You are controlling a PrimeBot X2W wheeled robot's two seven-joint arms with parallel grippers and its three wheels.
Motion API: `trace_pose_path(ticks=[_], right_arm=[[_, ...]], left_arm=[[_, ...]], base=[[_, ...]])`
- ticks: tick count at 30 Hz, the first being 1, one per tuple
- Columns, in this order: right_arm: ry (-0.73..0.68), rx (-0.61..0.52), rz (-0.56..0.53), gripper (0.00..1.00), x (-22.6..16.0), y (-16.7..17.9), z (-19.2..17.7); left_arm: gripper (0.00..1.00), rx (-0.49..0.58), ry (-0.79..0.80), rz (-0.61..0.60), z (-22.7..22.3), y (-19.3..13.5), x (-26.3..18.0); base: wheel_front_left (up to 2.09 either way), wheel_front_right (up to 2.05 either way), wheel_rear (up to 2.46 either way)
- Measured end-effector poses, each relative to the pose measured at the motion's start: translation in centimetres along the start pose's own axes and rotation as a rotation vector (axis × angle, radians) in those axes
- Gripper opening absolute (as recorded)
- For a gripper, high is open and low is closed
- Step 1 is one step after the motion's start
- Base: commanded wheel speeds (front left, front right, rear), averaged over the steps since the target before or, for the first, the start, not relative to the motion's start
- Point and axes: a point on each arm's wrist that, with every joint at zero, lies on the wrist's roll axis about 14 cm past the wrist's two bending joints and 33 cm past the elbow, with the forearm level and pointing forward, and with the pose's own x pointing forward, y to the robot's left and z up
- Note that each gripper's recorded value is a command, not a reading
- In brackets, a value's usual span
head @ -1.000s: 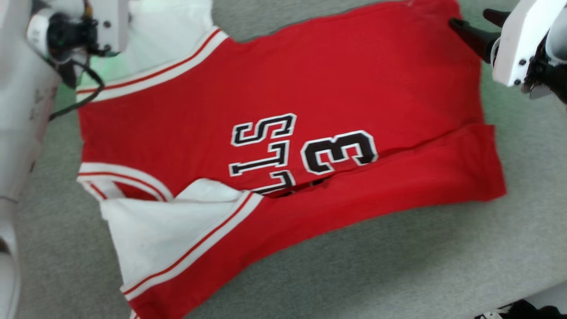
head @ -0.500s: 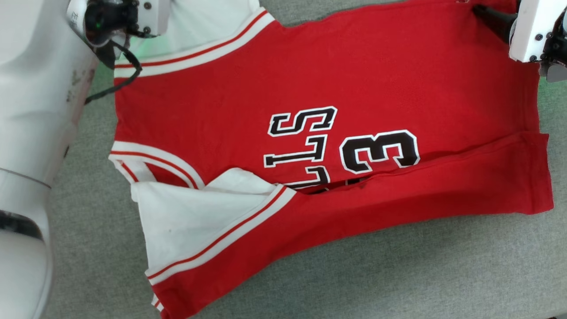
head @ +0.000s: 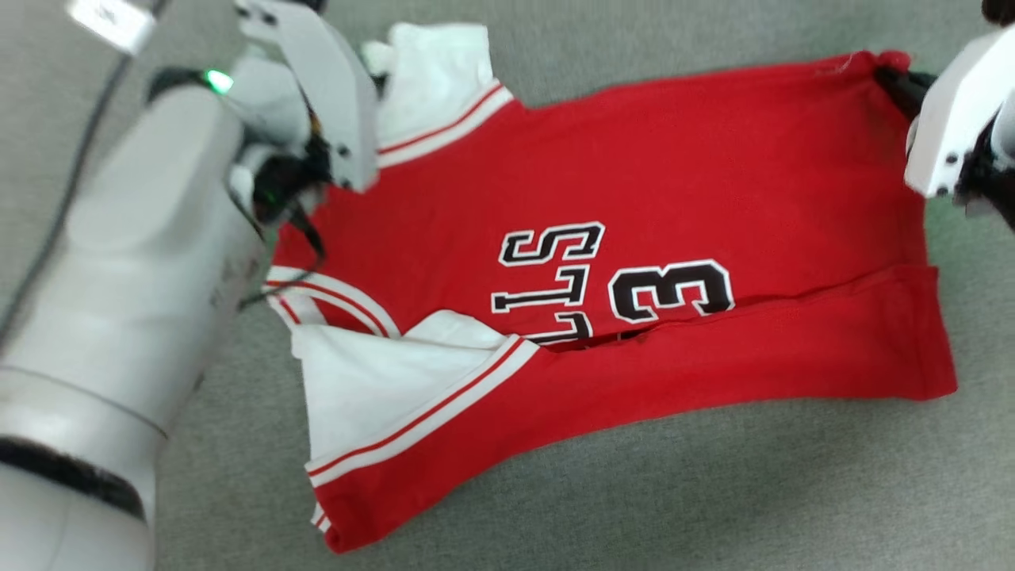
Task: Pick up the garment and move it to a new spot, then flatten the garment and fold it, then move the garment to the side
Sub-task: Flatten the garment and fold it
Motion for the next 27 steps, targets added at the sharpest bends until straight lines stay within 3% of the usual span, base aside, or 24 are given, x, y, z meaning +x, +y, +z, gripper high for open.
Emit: trace_pose_path(ticks=[4,10,19,27], right_arm=[[-0.062,-0.024,0.031,0.0,-2.5,0.8,0.4],[-0.117,-0.043,0.065,0.0,-6.7,1.0,0.2],[-0.108,-0.025,0.12,0.0,-9.5,1.7,-2.9],[-0.031,0.018,0.131,0.0,-9.6,1.5,-7.0]], left_arm=[[0.0,0.012,-0.129,-0.077,2.0,-2.9,-3.4],[0.02,0.032,-0.228,-0.135,1.5,-4.7,-9.4],[0.0,-0.01,-0.262,-0.144,-3.7,-5.8,-15.7],[0.0,-0.12,-0.249,-0.135,-7.9,-6.5,-16.9]], base=[[0.0,0.0,0.0],[0.0,0.0,0.0],[0.0,0.0,0.0],[0.0,0.0,0.0]])
